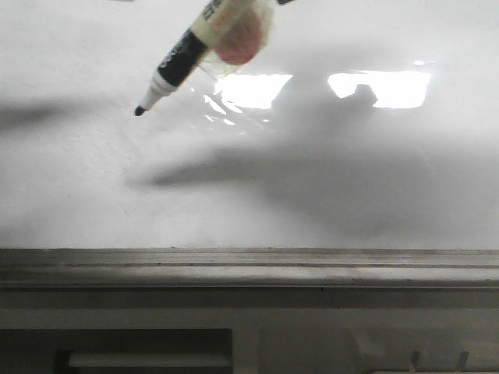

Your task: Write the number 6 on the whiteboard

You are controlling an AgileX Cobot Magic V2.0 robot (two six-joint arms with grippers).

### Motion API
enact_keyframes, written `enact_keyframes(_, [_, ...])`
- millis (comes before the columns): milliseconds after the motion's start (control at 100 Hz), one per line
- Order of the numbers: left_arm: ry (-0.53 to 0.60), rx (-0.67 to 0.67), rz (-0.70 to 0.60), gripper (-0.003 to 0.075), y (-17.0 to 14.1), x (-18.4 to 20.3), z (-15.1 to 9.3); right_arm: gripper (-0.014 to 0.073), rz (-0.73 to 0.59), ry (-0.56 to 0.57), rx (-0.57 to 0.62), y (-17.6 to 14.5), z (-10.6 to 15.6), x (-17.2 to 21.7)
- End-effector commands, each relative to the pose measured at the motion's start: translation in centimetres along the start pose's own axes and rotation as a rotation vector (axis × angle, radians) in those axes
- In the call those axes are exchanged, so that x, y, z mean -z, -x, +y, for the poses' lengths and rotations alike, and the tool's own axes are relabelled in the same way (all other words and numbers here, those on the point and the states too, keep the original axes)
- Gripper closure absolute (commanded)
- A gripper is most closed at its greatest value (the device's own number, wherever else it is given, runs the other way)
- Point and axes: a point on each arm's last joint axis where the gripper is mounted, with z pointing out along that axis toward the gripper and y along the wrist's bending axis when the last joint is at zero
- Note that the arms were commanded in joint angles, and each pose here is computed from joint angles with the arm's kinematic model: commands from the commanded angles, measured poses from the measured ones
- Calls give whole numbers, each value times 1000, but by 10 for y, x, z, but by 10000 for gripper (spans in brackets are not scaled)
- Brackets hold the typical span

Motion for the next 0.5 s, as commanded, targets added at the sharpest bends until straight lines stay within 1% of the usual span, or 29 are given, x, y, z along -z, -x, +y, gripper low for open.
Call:
enact_keyframes(0, [106, 87, -105, 238, 15, 21, 11, 648, -162, -68, 16, 0, 5, 25])
enact_keyframes(110, [200, 141, -131, 263, 6, 40, 19, 648, -261, -141, 16, -26, 7, 45])
enact_keyframes(250, [305, 192, -160, 286, -11, 61, 22, 648, -417, -238, 22, -45, 7, 67])
enact_keyframes(310, [342, 197, -174, 295, -16, 69, 22, 648, -475, -276, 22, -47, 6, 73])
enact_keyframes(400, [385, 196, -187, 303, -21, 76, 22, 648, -517, -321, 15, -44, 1, 74])
enact_keyframes(490, [403, 196, -195, 303, -22, 80, 22, 647, -545, -371, 4, -39, -7, 70])
